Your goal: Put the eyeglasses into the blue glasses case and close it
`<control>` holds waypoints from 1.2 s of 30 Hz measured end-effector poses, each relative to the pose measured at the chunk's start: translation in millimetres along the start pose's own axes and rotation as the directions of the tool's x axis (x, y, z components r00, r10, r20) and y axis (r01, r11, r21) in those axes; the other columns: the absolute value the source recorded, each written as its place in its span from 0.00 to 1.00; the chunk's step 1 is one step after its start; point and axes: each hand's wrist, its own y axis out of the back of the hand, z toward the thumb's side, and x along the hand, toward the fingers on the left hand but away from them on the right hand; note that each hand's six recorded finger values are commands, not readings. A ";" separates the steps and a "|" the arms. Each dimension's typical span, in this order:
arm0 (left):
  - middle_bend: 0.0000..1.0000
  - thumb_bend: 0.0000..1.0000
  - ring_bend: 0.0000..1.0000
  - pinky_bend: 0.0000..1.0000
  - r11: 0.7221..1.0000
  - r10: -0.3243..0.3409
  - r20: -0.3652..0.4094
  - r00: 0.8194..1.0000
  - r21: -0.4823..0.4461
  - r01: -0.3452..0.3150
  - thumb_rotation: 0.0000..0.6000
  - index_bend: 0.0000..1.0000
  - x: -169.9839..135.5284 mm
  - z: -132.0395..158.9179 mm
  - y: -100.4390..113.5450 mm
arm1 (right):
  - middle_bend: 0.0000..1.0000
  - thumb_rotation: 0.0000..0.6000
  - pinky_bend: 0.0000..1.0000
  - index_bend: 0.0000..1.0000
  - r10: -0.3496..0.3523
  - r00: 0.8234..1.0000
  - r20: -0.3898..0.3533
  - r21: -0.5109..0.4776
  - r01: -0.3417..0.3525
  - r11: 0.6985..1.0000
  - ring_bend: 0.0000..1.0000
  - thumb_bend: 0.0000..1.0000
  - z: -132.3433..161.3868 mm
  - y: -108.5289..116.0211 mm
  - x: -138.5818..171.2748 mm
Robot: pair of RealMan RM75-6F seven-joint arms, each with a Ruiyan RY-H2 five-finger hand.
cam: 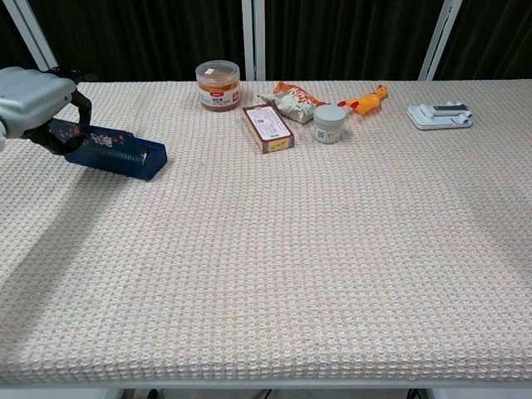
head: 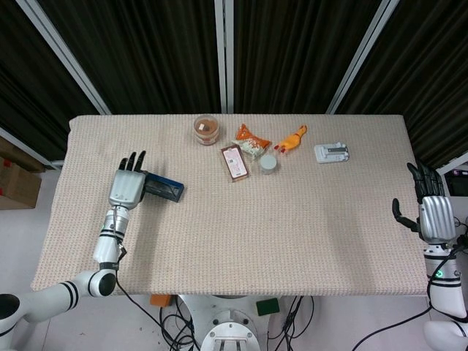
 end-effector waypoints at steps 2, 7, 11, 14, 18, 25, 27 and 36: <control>0.00 0.44 0.00 0.14 1.000 -0.016 -0.010 1.000 -0.005 0.016 1.00 0.00 2.4 0.5 -3.8 | 0.00 1.00 0.00 0.00 -0.001 1.000 0.002 0.000 0.001 1.000 0.00 0.52 -0.9 0.4 0.6; 0.00 0.42 0.00 0.14 1.000 0.003 -0.022 1.000 -0.020 -0.004 1.00 0.00 10.1 6.8 -3.3 | 0.00 1.00 0.00 0.00 -0.007 1.000 0.005 0.000 0.007 1.000 0.00 0.52 -2.2 2.6 0.8; 0.00 0.39 0.00 0.14 0.999 0.038 -0.032 0.999 -0.017 -0.038 1.00 0.00 16.1 9.7 -0.9 | 0.00 1.00 0.00 0.00 -0.008 1.000 0.004 -0.001 0.008 1.000 0.00 0.52 -1.9 3.3 0.5; 0.00 0.39 0.00 0.14 0.998 0.056 -0.037 0.998 -0.012 -0.056 1.00 0.00 20.8 12.0 -1.1 | 0.00 1.00 0.00 0.00 -0.008 1.000 0.002 -0.002 0.008 1.000 0.00 0.52 -1.3 3.5 0.0; 0.00 0.38 0.00 0.14 0.997 0.077 -0.033 0.996 -0.017 -0.078 1.00 0.00 24.1 16.5 0.9 | 0.00 1.00 0.00 0.00 -0.014 1.000 0.001 -0.003 0.014 1.000 0.00 0.52 -1.0 5.1 -0.8; 0.00 0.38 0.00 0.14 0.993 0.104 -0.014 0.994 -0.051 -0.105 1.00 0.00 18.2 14.0 12.8 | 0.00 1.00 0.00 0.00 -0.013 1.000 0.007 -0.002 0.013 1.000 0.00 0.53 -3.1 5.3 -0.3; 0.00 0.37 0.00 0.14 0.994 0.094 0.002 0.996 -0.064 -0.094 1.00 0.00 15.0 12.3 16.6 | 0.00 1.00 0.00 0.00 -0.013 1.000 0.006 -0.002 0.013 1.000 0.00 0.52 -3.3 5.2 0.1; 0.00 0.19 0.00 0.14 0.995 -0.083 0.161 0.983 0.075 0.072 1.00 0.00 0.0 -7.2 29.9 | 0.00 1.00 0.00 0.00 -0.003 1.000 -0.004 -0.007 0.003 1.000 0.00 0.53 -0.3 0.3 0.5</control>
